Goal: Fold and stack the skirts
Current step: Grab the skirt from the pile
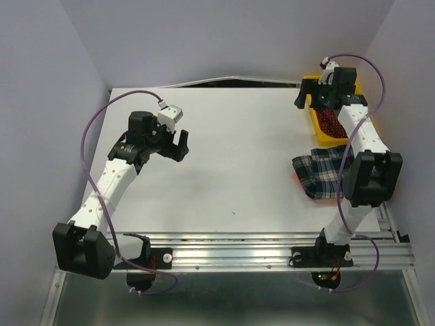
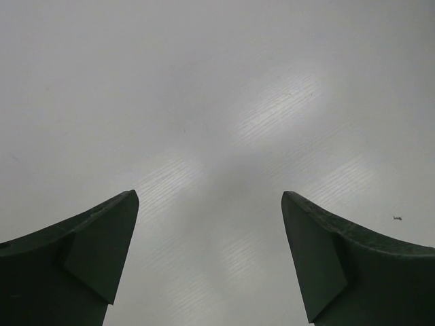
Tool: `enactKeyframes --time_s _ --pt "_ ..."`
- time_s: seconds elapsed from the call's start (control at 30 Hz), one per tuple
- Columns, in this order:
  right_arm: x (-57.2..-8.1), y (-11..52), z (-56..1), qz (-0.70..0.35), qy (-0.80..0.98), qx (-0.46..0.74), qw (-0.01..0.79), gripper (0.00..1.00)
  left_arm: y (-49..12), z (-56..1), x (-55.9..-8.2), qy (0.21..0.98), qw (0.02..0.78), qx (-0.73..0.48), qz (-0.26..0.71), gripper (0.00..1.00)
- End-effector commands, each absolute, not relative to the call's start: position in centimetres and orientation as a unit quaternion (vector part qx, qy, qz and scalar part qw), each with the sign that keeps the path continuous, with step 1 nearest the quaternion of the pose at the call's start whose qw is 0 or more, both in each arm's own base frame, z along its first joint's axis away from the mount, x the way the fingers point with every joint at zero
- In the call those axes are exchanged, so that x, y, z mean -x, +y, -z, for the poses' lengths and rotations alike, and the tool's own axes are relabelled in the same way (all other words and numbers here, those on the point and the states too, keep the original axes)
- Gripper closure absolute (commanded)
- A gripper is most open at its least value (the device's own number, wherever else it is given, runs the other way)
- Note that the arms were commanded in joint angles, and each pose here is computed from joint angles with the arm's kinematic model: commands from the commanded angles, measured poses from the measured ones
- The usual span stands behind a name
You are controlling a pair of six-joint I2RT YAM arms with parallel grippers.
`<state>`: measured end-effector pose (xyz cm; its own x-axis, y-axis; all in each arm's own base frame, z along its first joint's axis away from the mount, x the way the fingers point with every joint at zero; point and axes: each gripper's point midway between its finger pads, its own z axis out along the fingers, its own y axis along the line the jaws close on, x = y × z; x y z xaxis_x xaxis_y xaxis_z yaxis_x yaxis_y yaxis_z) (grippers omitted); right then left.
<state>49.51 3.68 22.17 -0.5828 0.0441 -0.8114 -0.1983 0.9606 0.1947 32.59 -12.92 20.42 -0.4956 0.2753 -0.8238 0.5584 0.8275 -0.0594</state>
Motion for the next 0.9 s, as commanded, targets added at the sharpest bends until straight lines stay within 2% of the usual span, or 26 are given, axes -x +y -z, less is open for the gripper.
enactKeyframes --time_s 0.0,0.1,0.13,0.33,0.63,0.7,0.8,0.87 --pt "-54.2 -2.9 -22.7 -0.07 0.873 -0.032 0.481 0.0 -13.5 -21.9 -33.0 0.843 0.446 -0.245 0.174 0.02" --pt "-57.2 -6.6 -22.4 -0.026 0.868 -0.058 0.492 0.0 -13.6 -21.3 -33.3 0.847 0.438 -0.243 0.177 0.02" --pt "-58.0 -7.3 -20.3 -0.022 0.876 -0.061 0.478 0.0 -13.7 -21.3 -33.3 0.847 0.438 -0.243 0.178 0.02" --pt "-60.4 -11.0 -16.6 0.038 0.876 -0.061 0.477 0.0 -13.7 -20.8 -33.5 0.851 0.432 -0.239 0.177 0.02" --pt "-60.1 -15.6 -7.9 0.126 0.898 -0.09 0.413 0.0 -13.3 -20.3 -33.6 0.857 0.428 -0.235 0.167 0.02" --pt "-59.6 -17.0 -7.0 0.124 0.898 -0.118 0.406 0.0 -13.3 -20.4 -33.5 0.856 0.429 -0.236 0.167 0.02" --pt "-59.4 -17.1 -7.1 0.071 0.898 -0.129 0.414 0.01 -13.2 -20.4 -33.0 0.853 0.431 -0.24 0.168 0.02" --pt "-59.4 -14.9 -8.7 0.002 0.897 -0.099 0.431 0.01 -13.2 -19.9 -32.7 0.854 0.427 -0.242 0.169 0.02"
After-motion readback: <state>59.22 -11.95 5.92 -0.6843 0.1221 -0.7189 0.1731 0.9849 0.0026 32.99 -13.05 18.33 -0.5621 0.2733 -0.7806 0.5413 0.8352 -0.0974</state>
